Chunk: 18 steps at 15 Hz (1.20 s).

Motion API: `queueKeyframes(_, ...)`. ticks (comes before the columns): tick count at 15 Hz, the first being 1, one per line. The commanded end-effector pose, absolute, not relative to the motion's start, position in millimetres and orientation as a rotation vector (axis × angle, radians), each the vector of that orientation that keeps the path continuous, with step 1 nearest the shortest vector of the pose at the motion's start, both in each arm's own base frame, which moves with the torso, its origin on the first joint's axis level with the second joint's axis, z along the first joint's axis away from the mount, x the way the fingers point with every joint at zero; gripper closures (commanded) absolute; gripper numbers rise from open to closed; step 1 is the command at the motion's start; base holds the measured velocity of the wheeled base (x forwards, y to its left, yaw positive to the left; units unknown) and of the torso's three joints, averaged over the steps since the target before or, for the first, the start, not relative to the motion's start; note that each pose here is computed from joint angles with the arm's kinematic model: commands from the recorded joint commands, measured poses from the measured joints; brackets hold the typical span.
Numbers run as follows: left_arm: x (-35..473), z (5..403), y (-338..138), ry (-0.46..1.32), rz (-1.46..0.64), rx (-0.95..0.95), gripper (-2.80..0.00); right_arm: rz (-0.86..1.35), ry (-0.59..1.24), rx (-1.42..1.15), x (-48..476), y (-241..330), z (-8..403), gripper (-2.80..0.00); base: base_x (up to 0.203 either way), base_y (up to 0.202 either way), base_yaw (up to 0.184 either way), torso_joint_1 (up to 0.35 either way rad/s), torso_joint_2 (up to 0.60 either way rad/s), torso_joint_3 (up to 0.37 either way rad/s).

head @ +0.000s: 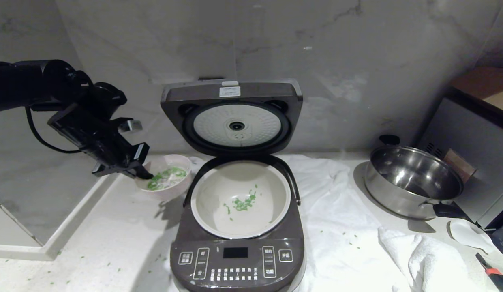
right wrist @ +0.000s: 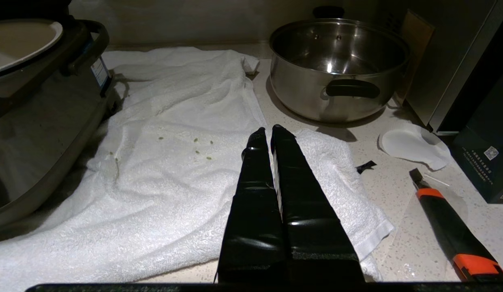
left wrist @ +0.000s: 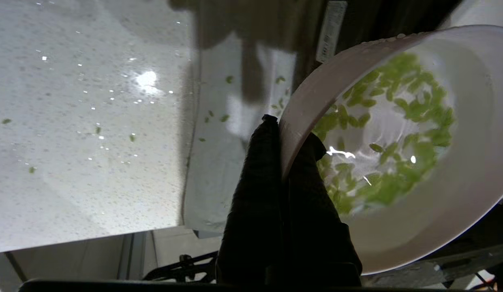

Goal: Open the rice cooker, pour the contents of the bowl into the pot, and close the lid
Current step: Pour the water from the bowl into the rice cooker

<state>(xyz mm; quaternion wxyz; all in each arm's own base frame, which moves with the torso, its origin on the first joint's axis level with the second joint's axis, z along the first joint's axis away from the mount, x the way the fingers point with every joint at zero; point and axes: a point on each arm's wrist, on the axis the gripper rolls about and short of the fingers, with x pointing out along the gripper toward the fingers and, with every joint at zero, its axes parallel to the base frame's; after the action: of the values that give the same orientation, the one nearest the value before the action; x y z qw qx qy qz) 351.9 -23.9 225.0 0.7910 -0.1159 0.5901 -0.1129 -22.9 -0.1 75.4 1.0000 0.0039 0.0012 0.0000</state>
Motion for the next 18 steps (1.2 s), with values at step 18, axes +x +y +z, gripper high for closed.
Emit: queueKeyframes(18,337.6,212.8,-125.1,1.372,-0.294,-0.215,0.0,0.0,0.002,0.008,-22.9,-0.1,75.5,0.0,0.0,0.0,0.0,0.0,0.0,0.0)
